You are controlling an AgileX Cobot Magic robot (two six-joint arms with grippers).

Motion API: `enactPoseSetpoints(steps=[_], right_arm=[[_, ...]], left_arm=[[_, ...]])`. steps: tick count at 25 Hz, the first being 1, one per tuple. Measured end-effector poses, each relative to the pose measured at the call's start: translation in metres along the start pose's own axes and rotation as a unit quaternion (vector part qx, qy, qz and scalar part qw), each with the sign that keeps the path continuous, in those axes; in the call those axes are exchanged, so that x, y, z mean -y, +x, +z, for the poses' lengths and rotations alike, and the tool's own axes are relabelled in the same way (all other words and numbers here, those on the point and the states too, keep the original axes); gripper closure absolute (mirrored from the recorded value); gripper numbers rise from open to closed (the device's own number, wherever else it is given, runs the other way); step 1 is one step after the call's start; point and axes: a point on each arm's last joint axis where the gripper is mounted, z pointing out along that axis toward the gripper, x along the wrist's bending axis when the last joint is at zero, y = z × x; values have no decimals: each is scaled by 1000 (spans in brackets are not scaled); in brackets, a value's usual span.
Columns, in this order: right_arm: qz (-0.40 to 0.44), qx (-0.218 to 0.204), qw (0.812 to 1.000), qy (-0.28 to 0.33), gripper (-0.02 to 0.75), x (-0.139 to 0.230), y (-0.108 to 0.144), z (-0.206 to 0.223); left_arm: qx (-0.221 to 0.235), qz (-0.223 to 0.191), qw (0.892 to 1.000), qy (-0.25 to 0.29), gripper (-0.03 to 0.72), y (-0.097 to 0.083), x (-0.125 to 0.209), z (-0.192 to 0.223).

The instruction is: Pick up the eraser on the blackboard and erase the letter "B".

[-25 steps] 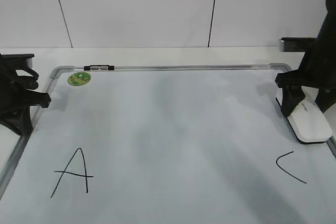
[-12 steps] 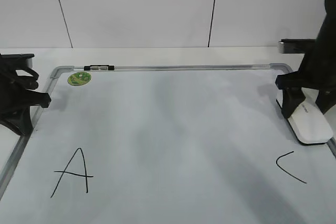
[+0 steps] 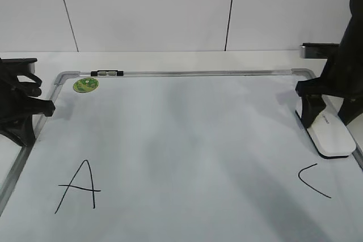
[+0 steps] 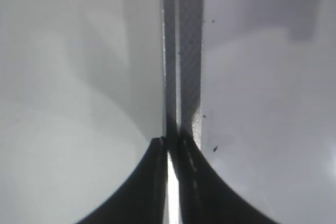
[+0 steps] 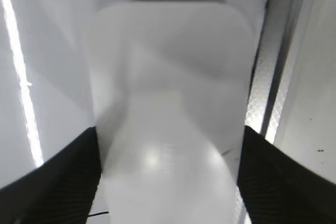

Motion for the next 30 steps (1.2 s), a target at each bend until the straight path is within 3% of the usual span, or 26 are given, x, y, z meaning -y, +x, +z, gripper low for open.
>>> enactPoseSetpoints(steps=[8,15,22,30], right_arm=[[0,-1,1000,1,115,-1,0,-5],[12,20,997,-71,122,-21,-2,-45],[22,33,993,-115,139,-10,-1,-82],[39,5,978,-205,147,27,10,-152]], left_arm=[[0,0,1000,0,657,0,0,0],[0,0,1000,1,657,0,0,0],[-1,2,1000,1,638,0,0,0],[-10,14,1000,0,398,2,0,-1]])
